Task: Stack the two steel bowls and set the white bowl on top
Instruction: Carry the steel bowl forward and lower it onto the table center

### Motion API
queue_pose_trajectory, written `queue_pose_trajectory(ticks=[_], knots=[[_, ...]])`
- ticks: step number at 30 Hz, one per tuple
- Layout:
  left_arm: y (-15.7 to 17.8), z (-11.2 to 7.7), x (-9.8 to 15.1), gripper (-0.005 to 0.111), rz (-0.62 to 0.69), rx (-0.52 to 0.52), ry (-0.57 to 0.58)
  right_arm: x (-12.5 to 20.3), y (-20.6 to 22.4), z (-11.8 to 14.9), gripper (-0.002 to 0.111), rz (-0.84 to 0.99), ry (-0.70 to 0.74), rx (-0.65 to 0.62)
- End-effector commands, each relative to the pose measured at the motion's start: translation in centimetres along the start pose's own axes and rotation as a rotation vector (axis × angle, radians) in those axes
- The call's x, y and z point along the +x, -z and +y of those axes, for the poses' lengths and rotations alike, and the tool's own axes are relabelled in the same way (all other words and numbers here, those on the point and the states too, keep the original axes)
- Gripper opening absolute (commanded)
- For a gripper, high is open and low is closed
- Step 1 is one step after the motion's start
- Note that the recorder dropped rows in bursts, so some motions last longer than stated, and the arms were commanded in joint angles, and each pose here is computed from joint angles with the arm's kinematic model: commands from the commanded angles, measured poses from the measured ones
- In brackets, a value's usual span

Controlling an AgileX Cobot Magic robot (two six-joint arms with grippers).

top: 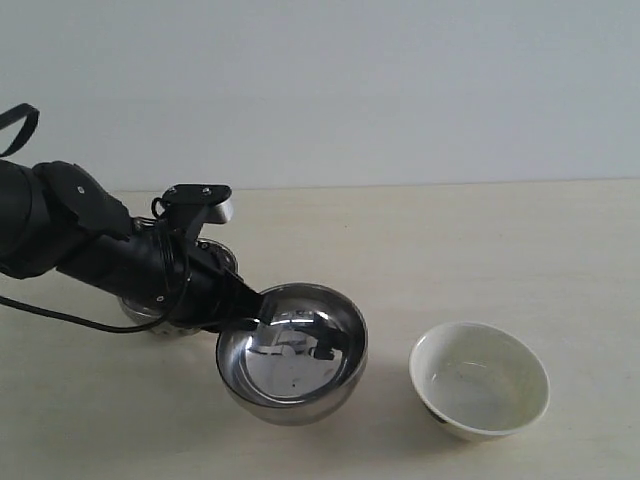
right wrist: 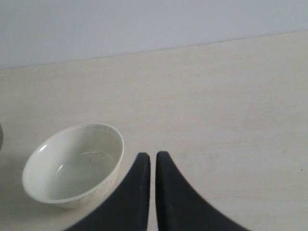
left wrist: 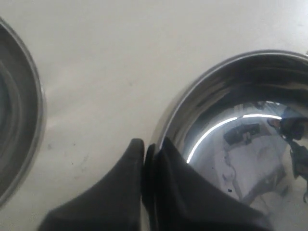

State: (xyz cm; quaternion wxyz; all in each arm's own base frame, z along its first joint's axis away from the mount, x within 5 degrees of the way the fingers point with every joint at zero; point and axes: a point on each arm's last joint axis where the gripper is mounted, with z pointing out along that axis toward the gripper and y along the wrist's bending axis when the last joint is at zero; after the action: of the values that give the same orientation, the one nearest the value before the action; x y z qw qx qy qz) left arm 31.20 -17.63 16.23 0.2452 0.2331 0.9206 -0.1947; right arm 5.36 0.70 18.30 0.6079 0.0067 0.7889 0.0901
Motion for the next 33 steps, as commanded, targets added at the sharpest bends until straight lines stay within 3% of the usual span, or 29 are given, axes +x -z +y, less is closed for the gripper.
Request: queue_pose_trajectory(ticks=[1, 33], knots=[[-1.2, 0.2, 0.6, 0.004, 0.019, -0.004, 0.037, -0.1, 0.0, 0.0, 0.0, -0.012, -0.005, 0.0], [-2.6, 0.9, 1.0, 0.004, 0.02, -0.038, 0.048, -0.1, 0.0, 0.0, 0.0, -0.012, -0.005, 0.0]])
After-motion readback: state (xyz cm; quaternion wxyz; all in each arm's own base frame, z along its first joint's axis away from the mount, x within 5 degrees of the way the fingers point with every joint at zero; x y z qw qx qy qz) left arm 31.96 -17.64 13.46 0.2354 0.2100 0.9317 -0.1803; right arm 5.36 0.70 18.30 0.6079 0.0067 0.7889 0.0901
